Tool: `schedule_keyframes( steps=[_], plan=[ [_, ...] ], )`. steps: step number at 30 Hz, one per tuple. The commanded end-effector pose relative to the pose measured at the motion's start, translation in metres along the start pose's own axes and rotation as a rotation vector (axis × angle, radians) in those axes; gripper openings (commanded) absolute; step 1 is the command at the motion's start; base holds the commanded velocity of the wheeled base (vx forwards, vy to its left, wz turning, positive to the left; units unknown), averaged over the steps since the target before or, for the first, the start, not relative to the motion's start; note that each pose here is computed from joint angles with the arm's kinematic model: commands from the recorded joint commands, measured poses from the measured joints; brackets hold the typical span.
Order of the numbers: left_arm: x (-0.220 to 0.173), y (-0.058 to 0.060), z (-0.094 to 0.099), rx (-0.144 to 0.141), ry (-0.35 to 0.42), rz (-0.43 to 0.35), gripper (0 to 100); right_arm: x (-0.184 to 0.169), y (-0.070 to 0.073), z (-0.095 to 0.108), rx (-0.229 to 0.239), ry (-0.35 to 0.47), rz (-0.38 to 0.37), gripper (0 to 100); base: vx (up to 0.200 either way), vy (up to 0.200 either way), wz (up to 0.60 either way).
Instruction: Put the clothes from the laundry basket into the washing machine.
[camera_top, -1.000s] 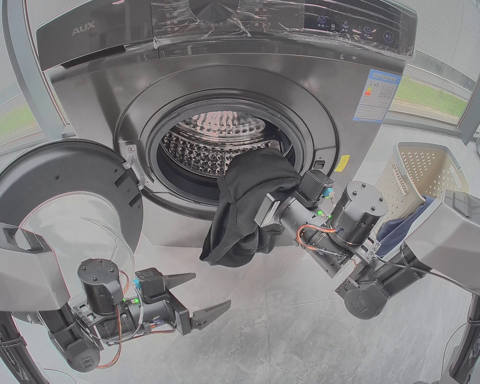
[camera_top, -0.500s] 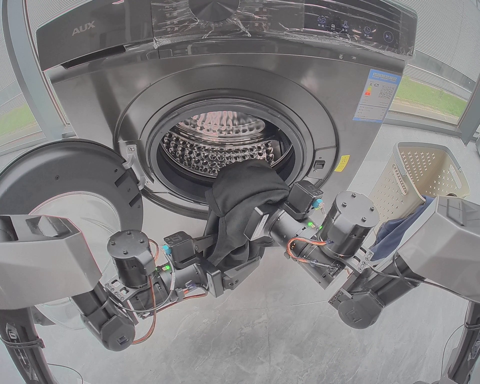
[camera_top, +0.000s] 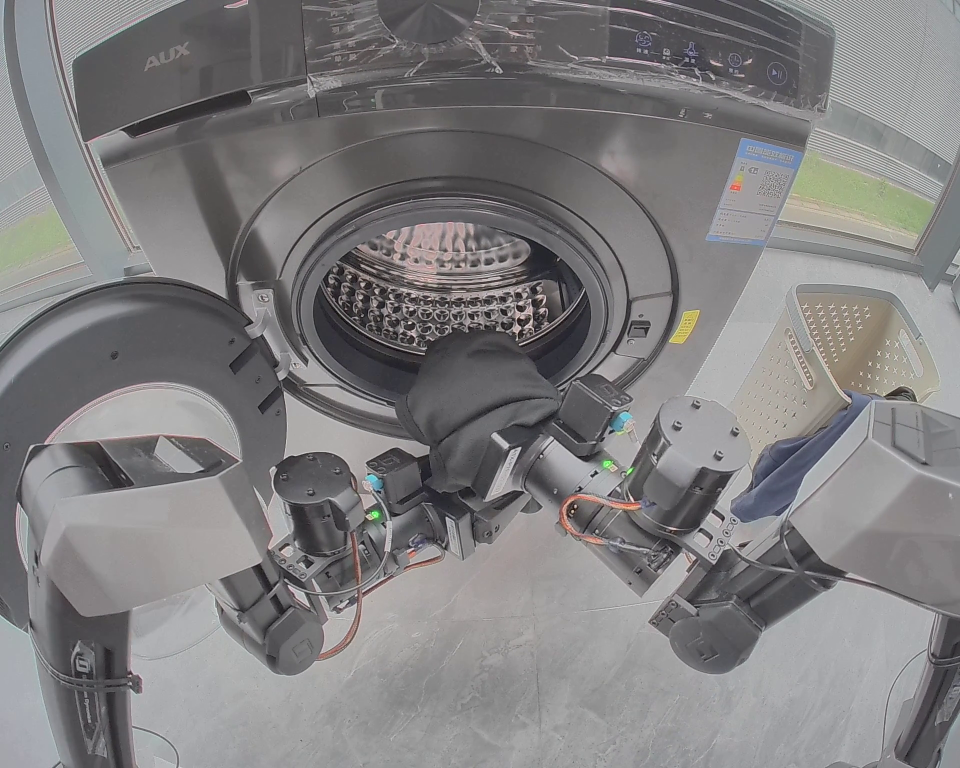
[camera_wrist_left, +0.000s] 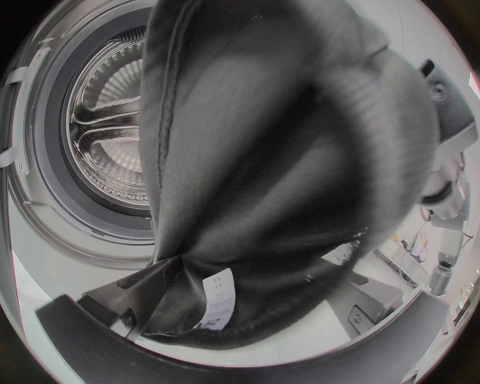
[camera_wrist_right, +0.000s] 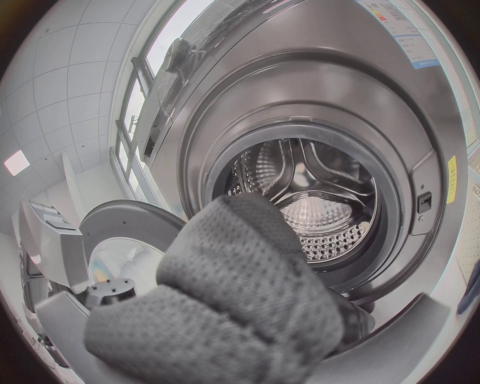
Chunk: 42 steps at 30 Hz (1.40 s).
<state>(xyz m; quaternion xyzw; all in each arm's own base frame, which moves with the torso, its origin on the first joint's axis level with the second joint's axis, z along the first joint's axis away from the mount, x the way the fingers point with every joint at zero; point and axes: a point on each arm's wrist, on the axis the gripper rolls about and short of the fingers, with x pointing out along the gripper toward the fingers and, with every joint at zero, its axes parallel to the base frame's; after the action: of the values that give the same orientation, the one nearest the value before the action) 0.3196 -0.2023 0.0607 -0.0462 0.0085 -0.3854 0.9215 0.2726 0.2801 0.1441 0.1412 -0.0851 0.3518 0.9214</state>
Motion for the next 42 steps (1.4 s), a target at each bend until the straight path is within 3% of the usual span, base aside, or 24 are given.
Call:
schedule_keyframes(
  steps=[1,10,16,17,21,26,33,42],
  plan=[
    [0.01,0.004,-0.014,-0.005,0.012,0.022,100,-0.004,0.007,0.001,0.006,0.006,0.016,0,0.0,0.0,0.0],
    [0.03,0.012,-0.014,-0.008,-0.055,0.094,100,-0.009,0.018,0.004,0.024,0.006,0.024,0,0.0,0.0,0.0],
    [0.033,0.017,-0.008,-0.018,-0.089,0.149,100,-0.011,0.015,0.008,0.029,0.001,0.017,0,0.0,0.0,0.0],
    [0.033,0.017,-0.007,-0.02,-0.094,0.149,0,-0.012,0.014,0.007,0.03,0.003,0.014,0,0.0,0.0,0.0],
    [0.033,0.025,0.005,-0.037,-0.138,0.194,0,-0.016,0.003,0.009,0.026,0.008,-0.014,0,0.0,0.0,0.0],
    [0.028,0.03,0.027,-0.036,-0.195,0.215,0,-0.021,-0.016,0.012,0.018,0.013,-0.065,0,0.0,0.0,0.0],
    [0.011,0.018,0.058,-0.048,-0.242,0.194,0,-0.02,-0.039,0.013,0.004,0.014,-0.125,0,0.0,0.0,0.0],
    [-0.011,0.001,0.072,-0.076,-0.235,0.163,0,-0.019,-0.037,0.0,0.006,0.044,-0.121,0,0.0,0.0,0.0]
  ],
)
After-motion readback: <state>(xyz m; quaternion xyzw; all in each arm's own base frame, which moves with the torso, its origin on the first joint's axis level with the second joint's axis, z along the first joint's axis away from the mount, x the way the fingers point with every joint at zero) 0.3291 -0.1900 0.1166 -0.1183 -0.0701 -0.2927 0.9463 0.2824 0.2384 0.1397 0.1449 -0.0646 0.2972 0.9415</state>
